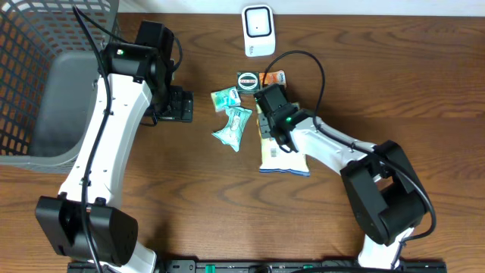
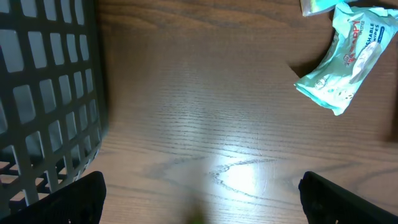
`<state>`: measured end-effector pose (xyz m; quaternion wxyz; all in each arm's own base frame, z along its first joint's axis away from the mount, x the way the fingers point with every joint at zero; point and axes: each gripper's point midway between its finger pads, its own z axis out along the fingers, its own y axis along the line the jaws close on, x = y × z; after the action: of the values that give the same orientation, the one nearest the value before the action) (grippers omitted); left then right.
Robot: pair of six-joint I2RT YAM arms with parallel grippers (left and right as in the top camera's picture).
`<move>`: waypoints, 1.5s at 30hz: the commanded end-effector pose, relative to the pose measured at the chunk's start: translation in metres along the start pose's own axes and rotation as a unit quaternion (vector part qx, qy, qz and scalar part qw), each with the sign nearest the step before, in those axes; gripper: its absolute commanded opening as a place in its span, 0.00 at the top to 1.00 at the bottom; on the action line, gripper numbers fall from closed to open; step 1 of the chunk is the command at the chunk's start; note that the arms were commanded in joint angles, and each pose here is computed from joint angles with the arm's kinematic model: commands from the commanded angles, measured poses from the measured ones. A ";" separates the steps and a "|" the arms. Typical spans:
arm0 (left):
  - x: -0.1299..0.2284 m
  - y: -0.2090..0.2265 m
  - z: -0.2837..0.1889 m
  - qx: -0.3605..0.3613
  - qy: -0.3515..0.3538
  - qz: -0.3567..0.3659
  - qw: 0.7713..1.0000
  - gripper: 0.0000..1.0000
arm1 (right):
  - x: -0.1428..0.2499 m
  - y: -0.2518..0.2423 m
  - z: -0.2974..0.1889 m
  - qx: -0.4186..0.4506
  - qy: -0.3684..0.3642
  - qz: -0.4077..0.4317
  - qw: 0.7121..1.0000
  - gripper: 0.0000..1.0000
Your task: Scan the item barcode
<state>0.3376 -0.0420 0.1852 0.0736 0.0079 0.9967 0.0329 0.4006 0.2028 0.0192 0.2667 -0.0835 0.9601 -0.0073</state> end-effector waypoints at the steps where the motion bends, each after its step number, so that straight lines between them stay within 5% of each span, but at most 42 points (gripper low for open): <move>1: 0.000 0.004 0.002 -0.009 0.002 -0.007 1.000 0.02 | -0.022 -0.023 -0.030 0.022 -0.031 0.018 0.999 0.64; 6: 0.000 0.004 0.002 -0.009 0.002 -0.007 1.000 0.02 | -0.032 -0.028 -0.084 -0.003 -0.046 0.024 0.999 0.58; 12: 0.000 0.004 0.002 -0.009 0.002 -0.007 1.000 0.02 | 0.002 -0.025 -0.113 -0.043 0.024 0.012 0.999 0.53; 16: 0.000 0.004 0.002 -0.009 0.002 -0.007 1.000 0.02 | 0.020 -0.044 -0.109 -0.019 0.064 0.036 0.997 0.35; 21: 0.000 0.004 0.002 -0.009 0.002 -0.007 1.000 0.02 | 0.018 -0.065 -0.103 -0.029 0.077 0.075 0.994 0.01; 30: 0.000 0.004 0.002 -0.009 0.002 -0.007 1.000 0.02 | 0.035 -0.048 -0.082 -0.206 0.151 0.079 0.964 0.01; 45: 0.000 0.004 0.002 -0.009 0.002 -0.008 1.000 0.02 | 0.080 -0.045 -0.047 -0.277 0.259 0.143 0.914 0.01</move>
<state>0.3376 -0.0420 0.1852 0.0736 0.0079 0.9967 0.0329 0.3249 0.1364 0.0281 -0.0069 0.0006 0.9679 0.2511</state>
